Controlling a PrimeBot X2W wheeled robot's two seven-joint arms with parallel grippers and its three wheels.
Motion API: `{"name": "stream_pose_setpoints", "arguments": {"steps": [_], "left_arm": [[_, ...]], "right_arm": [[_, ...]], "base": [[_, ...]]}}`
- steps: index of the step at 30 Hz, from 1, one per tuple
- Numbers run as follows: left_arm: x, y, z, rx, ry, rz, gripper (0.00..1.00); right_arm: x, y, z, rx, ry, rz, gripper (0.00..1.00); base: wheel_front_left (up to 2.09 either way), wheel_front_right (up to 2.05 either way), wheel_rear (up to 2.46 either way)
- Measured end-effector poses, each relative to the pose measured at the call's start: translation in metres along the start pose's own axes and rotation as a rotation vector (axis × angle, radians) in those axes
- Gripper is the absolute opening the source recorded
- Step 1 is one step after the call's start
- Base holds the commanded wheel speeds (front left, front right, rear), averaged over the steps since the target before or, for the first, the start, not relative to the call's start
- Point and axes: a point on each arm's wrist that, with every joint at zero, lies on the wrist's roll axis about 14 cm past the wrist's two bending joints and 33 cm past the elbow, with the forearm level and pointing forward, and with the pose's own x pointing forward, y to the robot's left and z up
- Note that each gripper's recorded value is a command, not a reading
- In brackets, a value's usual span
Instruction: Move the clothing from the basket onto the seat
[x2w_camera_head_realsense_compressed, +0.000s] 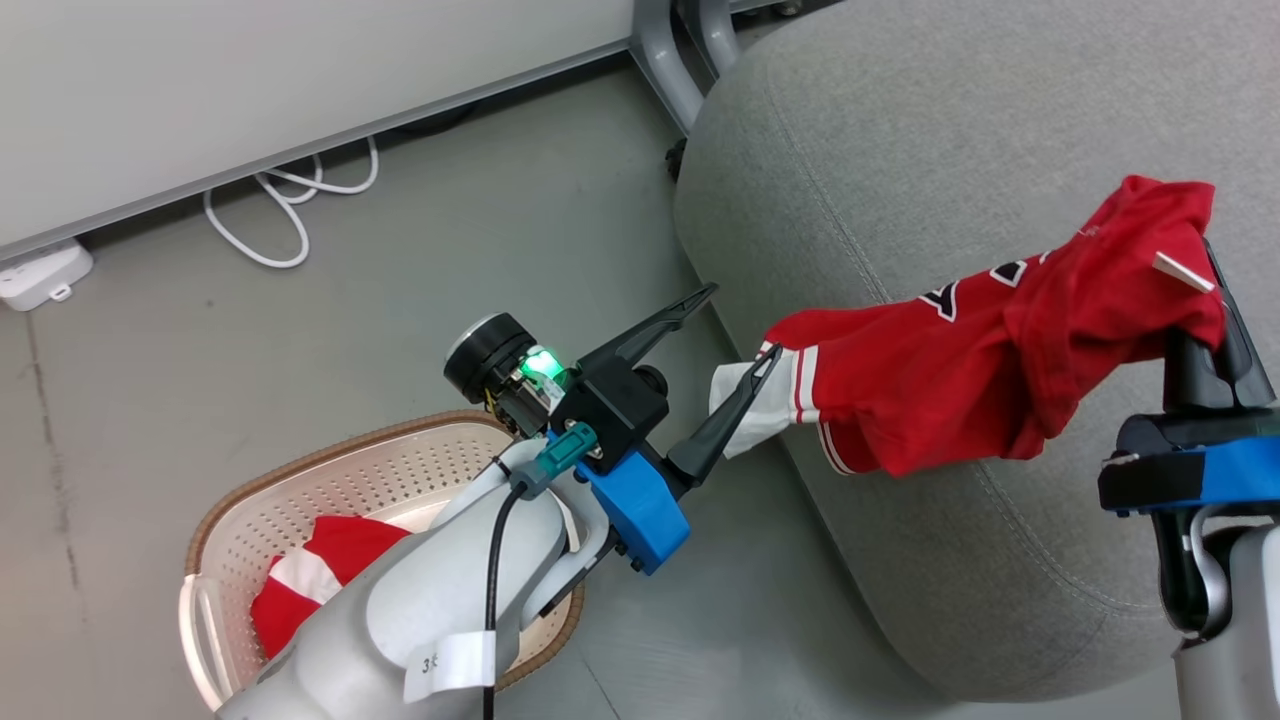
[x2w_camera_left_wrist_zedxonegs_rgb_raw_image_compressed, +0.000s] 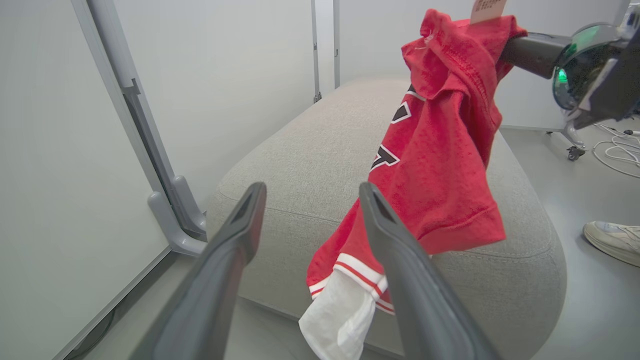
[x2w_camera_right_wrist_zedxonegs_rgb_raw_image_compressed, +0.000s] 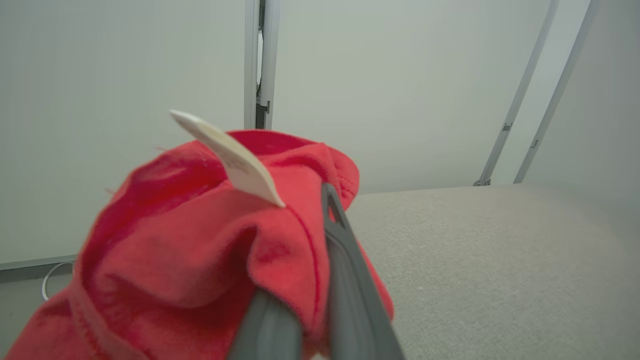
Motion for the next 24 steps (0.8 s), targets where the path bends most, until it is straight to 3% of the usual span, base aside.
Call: {"name": "stream_pose_setpoints", "arguments": {"steps": [14, 24], "left_arm": [[0.008, -0.017, -0.009, -0.015, 0.012, -0.061, 1.0], [0.011, -0.01, -0.006, -0.013, -0.009, -0.049, 1.0]], "right_arm": [[-0.019, -0.019, -0.016, 0.003, 0.054, -0.073, 0.0], [0.0, -0.013, -0.001, -0.018, 0.002, -0.042, 0.0]], "base": [[0.0, 0.0, 0.0], [0.0, 0.0, 0.0]]}}
